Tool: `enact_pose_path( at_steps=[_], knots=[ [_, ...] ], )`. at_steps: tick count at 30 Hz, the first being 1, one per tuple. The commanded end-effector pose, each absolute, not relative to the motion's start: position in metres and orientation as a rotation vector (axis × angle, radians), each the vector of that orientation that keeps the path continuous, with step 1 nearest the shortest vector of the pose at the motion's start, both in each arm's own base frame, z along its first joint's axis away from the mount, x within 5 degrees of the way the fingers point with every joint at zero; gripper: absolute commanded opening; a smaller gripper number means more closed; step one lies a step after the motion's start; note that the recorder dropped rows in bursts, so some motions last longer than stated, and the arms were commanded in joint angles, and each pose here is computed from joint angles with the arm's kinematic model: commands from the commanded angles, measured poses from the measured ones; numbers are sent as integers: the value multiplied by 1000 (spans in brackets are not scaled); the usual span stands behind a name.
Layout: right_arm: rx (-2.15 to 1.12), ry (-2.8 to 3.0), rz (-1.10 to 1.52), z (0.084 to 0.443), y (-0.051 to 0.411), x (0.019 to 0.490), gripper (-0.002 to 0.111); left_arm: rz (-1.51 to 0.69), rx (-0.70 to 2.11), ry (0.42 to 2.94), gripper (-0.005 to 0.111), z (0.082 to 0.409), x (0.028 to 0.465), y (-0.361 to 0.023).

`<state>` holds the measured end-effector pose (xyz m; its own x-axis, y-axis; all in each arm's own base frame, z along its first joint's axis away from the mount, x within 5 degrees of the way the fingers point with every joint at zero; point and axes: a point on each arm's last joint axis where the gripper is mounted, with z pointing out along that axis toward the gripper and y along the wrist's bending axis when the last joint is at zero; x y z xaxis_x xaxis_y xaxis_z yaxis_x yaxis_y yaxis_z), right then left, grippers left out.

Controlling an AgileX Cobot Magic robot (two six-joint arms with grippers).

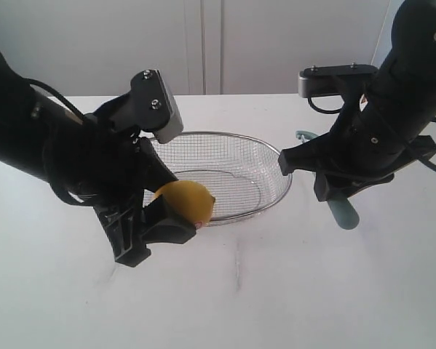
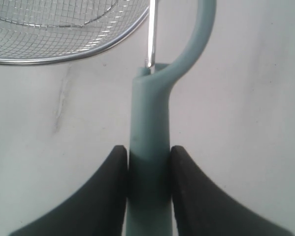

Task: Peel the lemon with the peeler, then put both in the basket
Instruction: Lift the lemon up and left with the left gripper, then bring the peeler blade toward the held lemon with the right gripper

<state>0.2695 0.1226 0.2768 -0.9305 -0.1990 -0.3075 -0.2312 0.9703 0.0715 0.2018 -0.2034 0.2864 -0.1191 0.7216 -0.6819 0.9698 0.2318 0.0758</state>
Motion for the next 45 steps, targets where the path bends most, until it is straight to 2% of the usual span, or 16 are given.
enact_pose_path(
  at_steps=[1,9,16,26,31,39,45],
  knots=[
    [-322,2815,151,278,120,268,0,-591,1427,1936,0,295,208,-195],
    [-323,2820,148,276,120,267,0,-703,1232,2007,0,300,227,-172],
    [-329,2852,135,265,118,263,0,-836,1135,1856,0,315,240,-156],
    [-314,2859,159,263,119,262,0,-904,1118,1689,0,327,250,-128],
    [-332,2814,393,267,133,262,0,-944,1140,1535,0,336,248,-122],
    [-480,2690,846,279,161,254,0,-864,1060,1600,0,334,257,-119],
    [-555,2658,1048,271,195,247,0,-853,1053,1605,0,333,258,-119]
  ],
)
